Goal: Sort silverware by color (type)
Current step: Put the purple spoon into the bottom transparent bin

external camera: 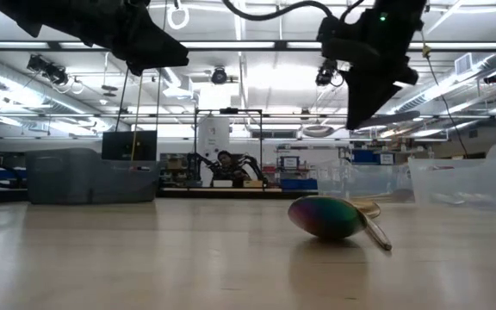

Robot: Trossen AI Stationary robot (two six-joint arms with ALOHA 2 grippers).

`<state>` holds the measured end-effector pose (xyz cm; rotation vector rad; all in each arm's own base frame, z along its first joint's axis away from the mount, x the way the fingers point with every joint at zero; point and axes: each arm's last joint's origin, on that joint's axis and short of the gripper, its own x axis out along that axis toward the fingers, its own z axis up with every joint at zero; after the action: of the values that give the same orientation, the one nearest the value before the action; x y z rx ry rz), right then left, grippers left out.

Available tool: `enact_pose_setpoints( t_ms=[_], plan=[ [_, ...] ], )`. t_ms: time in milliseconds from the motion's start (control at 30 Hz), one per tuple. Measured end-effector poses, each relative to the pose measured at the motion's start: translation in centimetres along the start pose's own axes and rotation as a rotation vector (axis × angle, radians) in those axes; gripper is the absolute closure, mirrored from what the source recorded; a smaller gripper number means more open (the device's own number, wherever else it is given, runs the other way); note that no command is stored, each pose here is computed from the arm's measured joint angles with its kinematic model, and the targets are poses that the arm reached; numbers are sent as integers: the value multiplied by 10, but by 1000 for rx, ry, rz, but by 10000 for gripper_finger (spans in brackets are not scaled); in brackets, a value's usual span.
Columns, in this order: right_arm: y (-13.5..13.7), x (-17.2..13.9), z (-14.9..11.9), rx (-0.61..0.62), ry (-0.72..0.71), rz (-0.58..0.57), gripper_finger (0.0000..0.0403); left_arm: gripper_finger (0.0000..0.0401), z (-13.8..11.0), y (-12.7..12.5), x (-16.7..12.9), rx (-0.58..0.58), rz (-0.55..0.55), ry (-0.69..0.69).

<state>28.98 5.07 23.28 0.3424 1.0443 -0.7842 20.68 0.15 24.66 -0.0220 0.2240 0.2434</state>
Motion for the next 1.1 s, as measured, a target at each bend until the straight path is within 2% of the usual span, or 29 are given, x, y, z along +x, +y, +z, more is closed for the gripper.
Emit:
enact_pose_setpoints(
  t_ms=[567, 1100],
  plan=[
    [-18, -12, -16, 25, 97, -151, 340, 248, 0, 0, 0, 0, 0, 0],
    [-42, -20, -27, 80, 202, -387, 340, 248, 0, 0, 0, 0, 0, 0]
  ],
)
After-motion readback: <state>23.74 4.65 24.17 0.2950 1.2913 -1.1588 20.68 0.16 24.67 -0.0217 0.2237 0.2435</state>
